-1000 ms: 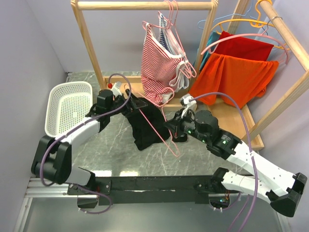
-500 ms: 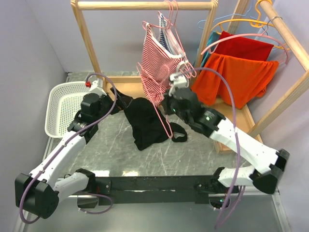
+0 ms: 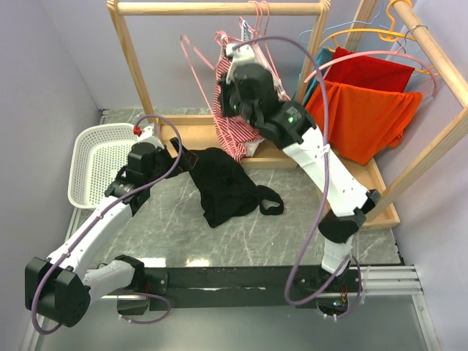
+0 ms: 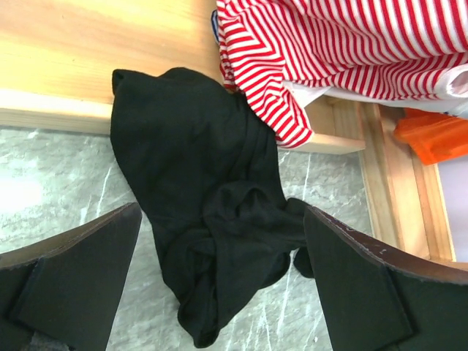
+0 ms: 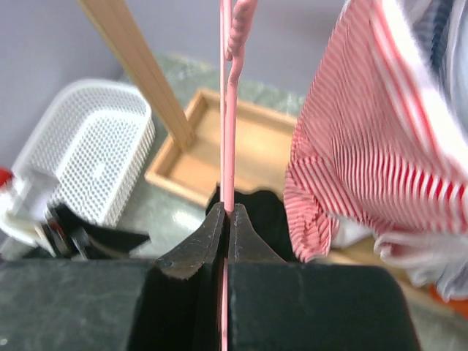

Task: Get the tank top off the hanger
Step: Place the hanger at the clothesline.

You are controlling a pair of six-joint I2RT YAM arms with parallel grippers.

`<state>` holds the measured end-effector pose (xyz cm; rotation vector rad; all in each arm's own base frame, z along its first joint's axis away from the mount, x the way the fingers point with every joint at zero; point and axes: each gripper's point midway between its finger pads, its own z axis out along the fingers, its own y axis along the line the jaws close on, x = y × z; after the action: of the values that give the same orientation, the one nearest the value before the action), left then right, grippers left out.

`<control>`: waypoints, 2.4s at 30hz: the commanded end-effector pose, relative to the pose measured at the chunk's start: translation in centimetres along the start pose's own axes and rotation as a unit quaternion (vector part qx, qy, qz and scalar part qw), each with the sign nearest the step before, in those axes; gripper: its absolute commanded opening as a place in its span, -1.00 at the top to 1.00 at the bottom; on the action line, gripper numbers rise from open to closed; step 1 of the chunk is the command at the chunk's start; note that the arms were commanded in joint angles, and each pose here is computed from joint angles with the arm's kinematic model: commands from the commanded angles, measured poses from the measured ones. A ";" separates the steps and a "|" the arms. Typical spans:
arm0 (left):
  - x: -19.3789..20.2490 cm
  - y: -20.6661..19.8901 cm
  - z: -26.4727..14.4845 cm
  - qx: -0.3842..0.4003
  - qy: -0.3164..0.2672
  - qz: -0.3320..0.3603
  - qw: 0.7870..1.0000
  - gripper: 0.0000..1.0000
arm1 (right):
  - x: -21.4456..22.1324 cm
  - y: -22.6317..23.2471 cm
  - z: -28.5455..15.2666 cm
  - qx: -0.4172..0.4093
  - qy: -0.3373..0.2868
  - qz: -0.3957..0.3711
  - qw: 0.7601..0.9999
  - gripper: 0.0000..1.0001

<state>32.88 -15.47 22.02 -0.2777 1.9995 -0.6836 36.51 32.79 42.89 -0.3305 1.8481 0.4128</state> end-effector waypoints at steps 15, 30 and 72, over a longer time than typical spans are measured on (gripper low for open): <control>2.2 -4.7 1.4 0.130 0.066 0.035 0.989 -0.99 | -4.6 -1.7 3.0 -0.023 -0.069 -0.007 0.997 1.00; -3.1 -12.0 2.1 0.267 -0.012 -0.052 0.962 -0.99 | -0.5 -0.9 0.6 -0.059 -0.043 0.021 0.997 1.00; -4.0 -13.3 4.8 0.270 0.001 -0.161 0.949 0.98 | 4.3 0.5 -1.7 -0.091 -0.025 0.040 0.995 0.40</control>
<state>37.94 -26.01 29.53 -0.2745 1.7342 -1.3754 34.79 32.66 35.88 -0.3940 1.8839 0.5719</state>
